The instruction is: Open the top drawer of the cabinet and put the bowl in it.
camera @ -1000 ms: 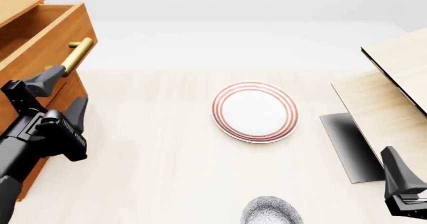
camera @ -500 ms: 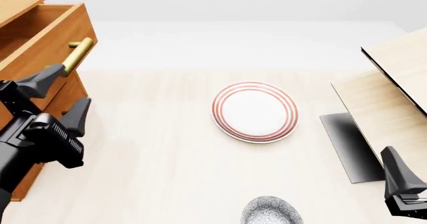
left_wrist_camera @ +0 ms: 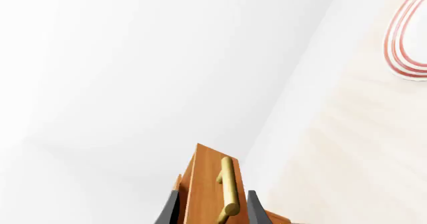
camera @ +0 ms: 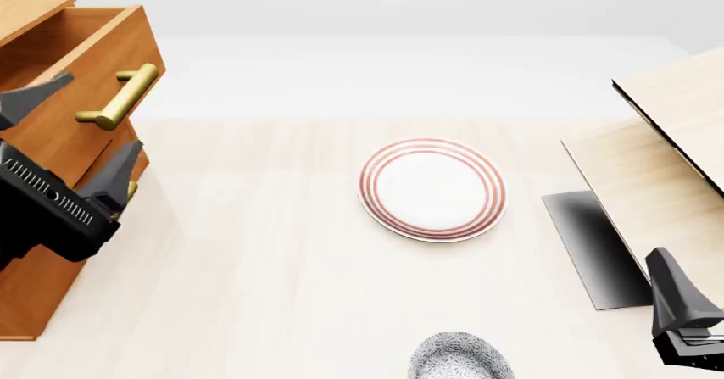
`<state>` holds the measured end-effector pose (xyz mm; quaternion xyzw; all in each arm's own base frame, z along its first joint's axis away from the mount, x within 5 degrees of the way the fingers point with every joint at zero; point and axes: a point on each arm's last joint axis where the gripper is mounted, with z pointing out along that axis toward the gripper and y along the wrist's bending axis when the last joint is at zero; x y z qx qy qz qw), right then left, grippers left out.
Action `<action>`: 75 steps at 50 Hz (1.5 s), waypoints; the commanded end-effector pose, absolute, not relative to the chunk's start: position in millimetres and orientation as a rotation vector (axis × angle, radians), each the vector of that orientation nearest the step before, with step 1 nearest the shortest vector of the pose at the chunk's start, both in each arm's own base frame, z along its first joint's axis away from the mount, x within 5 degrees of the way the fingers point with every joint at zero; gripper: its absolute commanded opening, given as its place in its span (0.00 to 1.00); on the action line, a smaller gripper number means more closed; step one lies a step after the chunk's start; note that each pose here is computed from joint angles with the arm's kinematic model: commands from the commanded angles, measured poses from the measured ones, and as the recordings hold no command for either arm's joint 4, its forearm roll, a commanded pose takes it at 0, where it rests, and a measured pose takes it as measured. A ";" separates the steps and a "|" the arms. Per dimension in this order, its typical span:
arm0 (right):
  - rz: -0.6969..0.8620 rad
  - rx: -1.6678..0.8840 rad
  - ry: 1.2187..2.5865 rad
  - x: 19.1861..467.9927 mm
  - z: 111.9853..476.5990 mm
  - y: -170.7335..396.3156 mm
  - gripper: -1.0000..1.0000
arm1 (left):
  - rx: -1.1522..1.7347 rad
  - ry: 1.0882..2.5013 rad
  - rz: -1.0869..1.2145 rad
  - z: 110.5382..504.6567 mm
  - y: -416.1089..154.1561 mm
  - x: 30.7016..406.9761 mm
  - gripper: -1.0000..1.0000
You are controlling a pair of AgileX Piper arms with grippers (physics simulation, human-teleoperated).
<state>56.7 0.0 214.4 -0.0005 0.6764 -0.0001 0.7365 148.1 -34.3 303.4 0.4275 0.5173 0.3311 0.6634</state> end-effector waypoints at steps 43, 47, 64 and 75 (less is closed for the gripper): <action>0.000 -0.001 1.485 56.6 214.2 0.0 1.00 | 0.528 1.585 0.387 399.3 -9.8 148.0 1.00; 0.000 -0.001 1.485 56.6 214.2 0.1 1.00 | 0.516 1.628 0.340 400.6 -12.8 160.9 1.00; 0.000 -0.001 1.485 56.6 214.3 0.0 1.00 | 0.393 1.739 0.266 419.2 -7.2 187.2 1.00; 0.000 -0.001 1.486 56.7 214.2 0.0 1.00 | 0.304 1.809 0.245 429.8 1.6 198.2 1.00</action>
